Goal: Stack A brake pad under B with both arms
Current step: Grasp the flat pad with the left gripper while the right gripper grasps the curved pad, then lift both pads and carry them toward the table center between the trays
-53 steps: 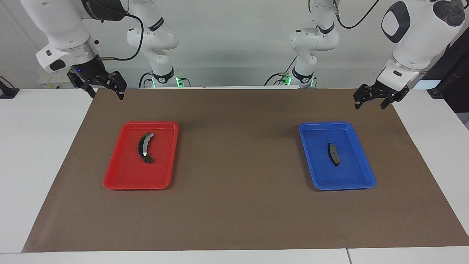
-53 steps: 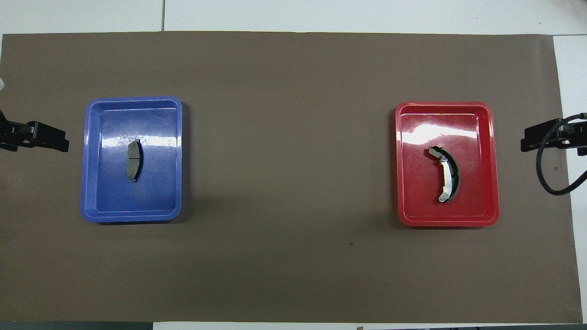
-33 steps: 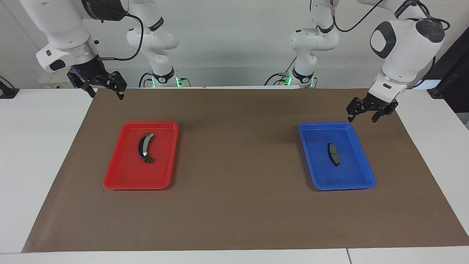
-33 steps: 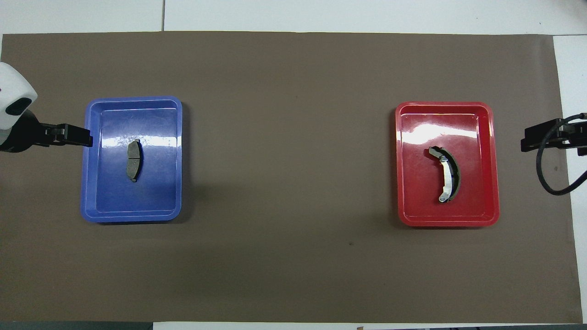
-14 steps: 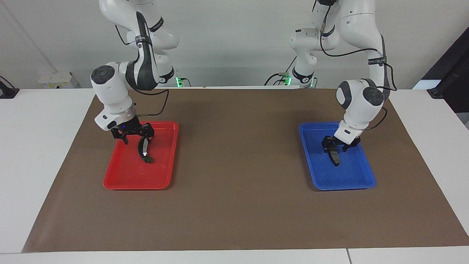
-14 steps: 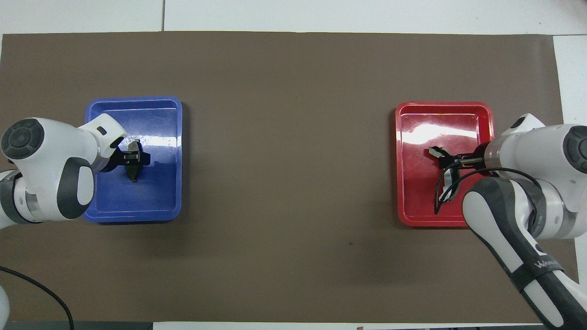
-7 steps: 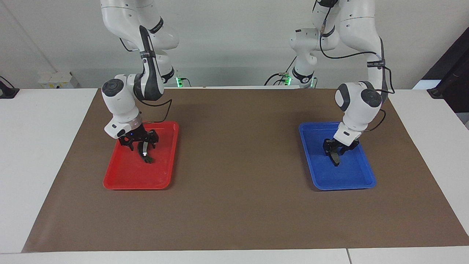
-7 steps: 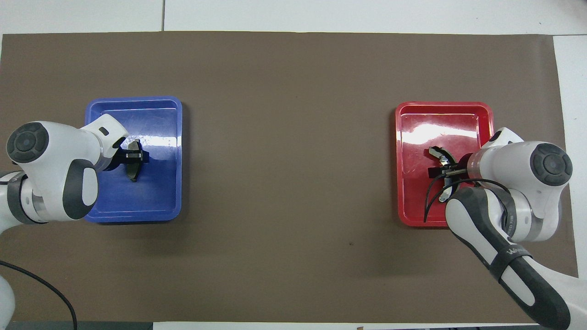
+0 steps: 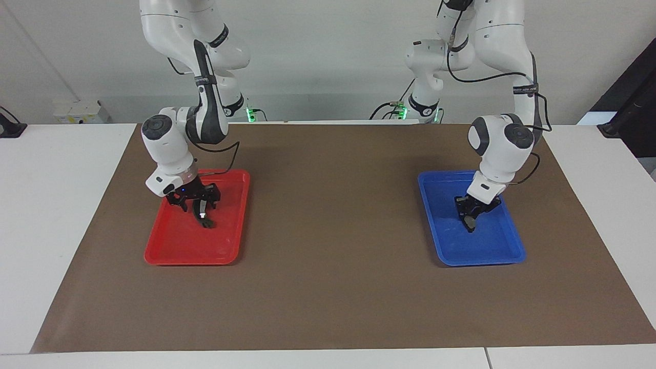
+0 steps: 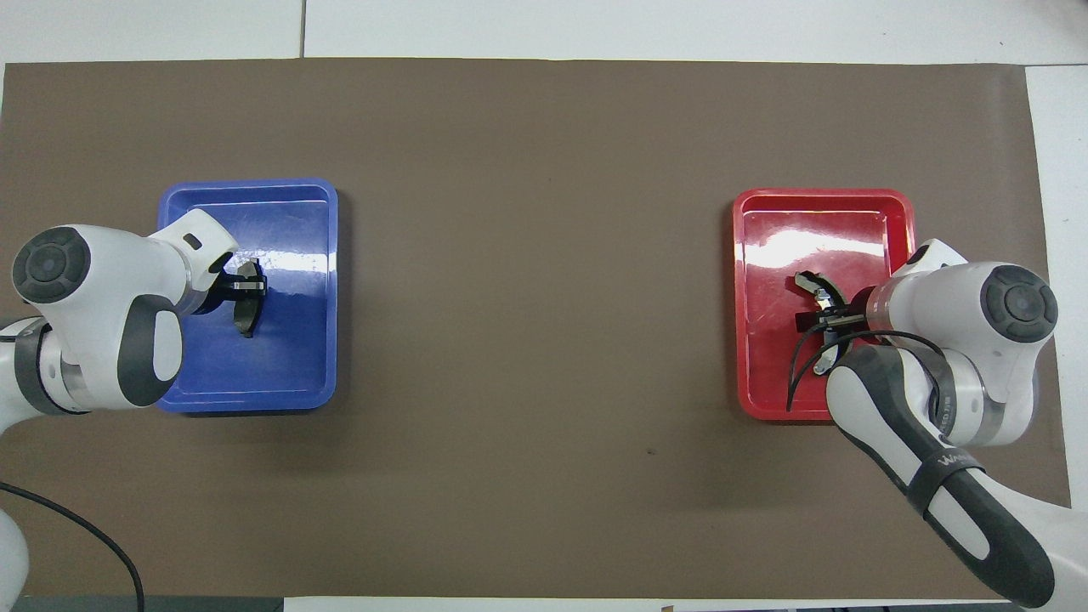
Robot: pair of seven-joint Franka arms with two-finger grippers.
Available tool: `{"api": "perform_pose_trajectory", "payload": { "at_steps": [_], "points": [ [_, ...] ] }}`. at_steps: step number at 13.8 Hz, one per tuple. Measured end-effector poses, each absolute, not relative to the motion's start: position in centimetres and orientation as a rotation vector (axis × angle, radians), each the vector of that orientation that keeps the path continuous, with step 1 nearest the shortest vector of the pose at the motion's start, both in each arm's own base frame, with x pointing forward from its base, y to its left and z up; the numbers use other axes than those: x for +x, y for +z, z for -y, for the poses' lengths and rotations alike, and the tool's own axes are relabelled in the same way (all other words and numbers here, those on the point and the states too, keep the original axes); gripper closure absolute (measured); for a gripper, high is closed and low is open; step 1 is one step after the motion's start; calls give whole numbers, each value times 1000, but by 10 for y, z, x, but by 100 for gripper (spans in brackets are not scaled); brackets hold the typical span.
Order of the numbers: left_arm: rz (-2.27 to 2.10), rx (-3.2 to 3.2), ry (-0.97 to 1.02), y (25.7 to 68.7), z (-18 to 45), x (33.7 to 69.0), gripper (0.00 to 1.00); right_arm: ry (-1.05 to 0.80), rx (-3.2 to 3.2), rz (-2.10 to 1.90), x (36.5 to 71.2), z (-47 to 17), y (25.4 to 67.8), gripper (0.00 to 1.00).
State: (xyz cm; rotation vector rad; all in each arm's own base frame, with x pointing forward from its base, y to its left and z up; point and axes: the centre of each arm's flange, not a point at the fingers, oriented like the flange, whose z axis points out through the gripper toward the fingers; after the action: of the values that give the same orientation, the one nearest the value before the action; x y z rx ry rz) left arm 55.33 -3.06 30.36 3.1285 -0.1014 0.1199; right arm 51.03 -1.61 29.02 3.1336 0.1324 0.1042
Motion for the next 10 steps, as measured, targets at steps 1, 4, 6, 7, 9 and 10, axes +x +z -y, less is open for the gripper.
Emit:
{"api": "perform_pose_trajectory", "payload": {
  "at_steps": [1,4,6,7,9,10],
  "points": [
    [103,3129,91,306,31,553,63,103,3134,-133,510,16,290,6],
    [125,3126,33,345,39,564,63,96,3133,-156,510,16,290,12],
    [173,3121,29,386,58,575,63,96,3131,-174,510,16,290,19],
    [211,3117,38,409,72,580,63,95,3131,-176,510,16,290,32],
    [268,3108,70,438,103,584,63,85,3132,-181,509,15,289,46],
    [267,3105,84,445,122,583,63,83,3132,-182,509,14,289,52]
  ]
}}
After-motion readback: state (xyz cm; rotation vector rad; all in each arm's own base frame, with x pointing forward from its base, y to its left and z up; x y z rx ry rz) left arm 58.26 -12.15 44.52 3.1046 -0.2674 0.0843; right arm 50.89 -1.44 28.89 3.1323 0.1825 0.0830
